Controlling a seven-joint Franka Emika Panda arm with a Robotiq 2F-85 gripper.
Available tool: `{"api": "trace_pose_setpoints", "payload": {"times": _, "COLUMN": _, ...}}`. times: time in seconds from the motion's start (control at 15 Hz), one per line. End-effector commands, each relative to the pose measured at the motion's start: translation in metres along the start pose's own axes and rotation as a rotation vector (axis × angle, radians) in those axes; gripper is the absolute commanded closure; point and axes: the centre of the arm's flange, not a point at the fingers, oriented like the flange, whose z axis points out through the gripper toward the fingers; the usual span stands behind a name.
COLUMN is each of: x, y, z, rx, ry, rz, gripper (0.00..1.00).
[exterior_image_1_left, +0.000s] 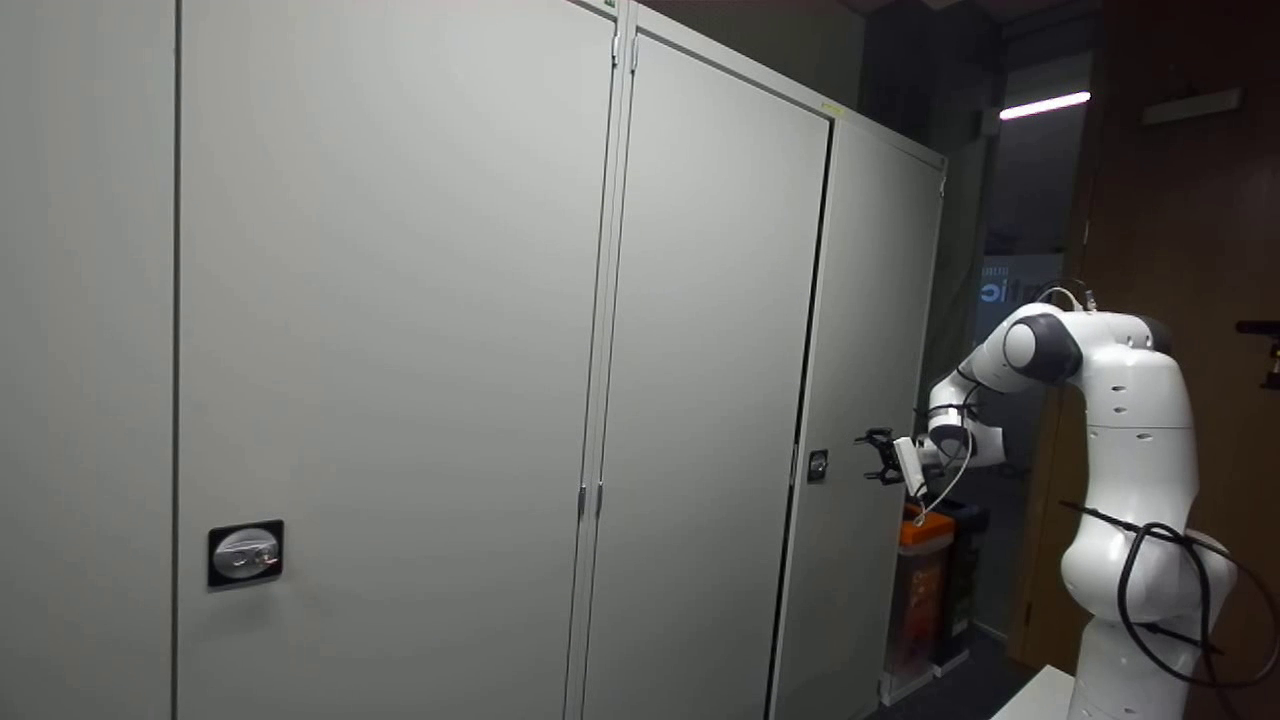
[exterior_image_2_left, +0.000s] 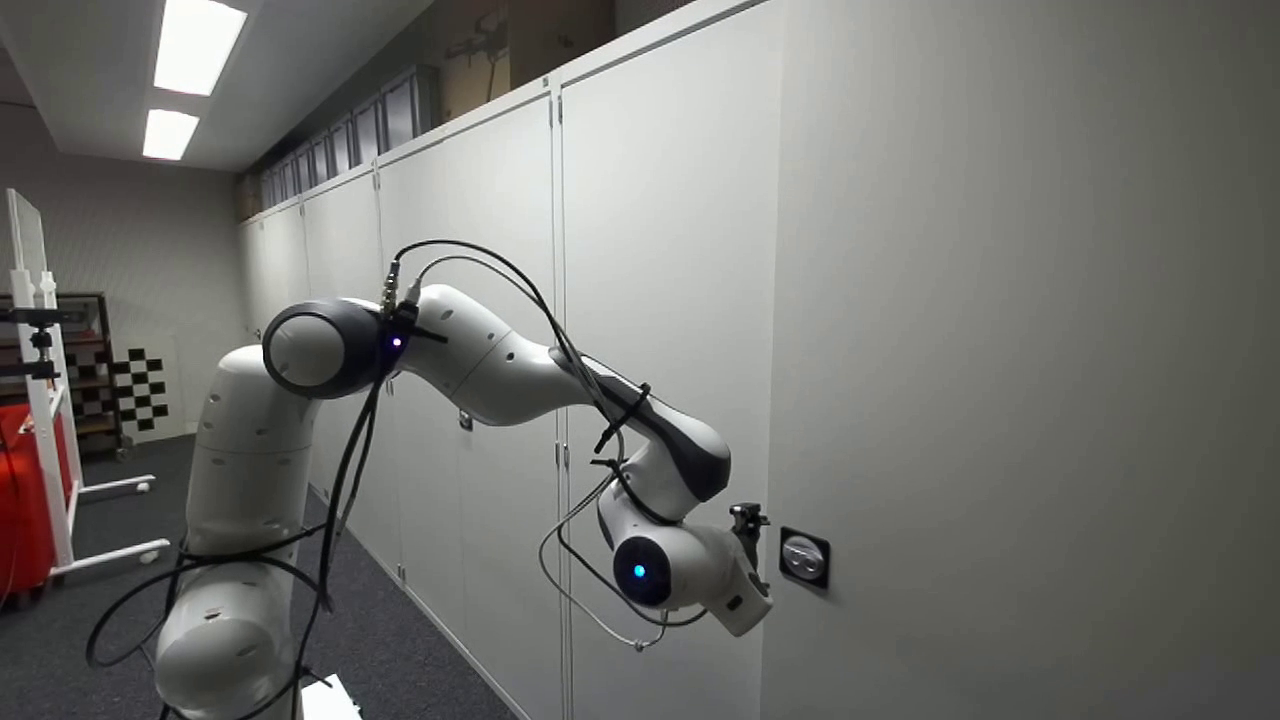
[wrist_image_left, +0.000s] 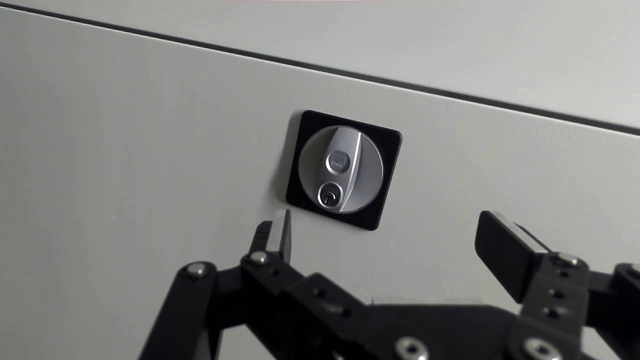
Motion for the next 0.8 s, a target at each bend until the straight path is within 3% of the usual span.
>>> {"api": "trace_pose_setpoints", "payload": {"times": 0.0, "x": 0.005, "y": 0.005, "z": 0.010, "rx": 0.068, "ry": 0.026, "rz": 0.008, "gripper": 0.00}}
{"api": "trace_pose_setpoints", "payload": {"times": 0.73, "x": 0.004, "y": 0.036, "z": 0.030, "rx": 0.188, "ry": 0.017, "rz": -0.045, "gripper": 0.00}}
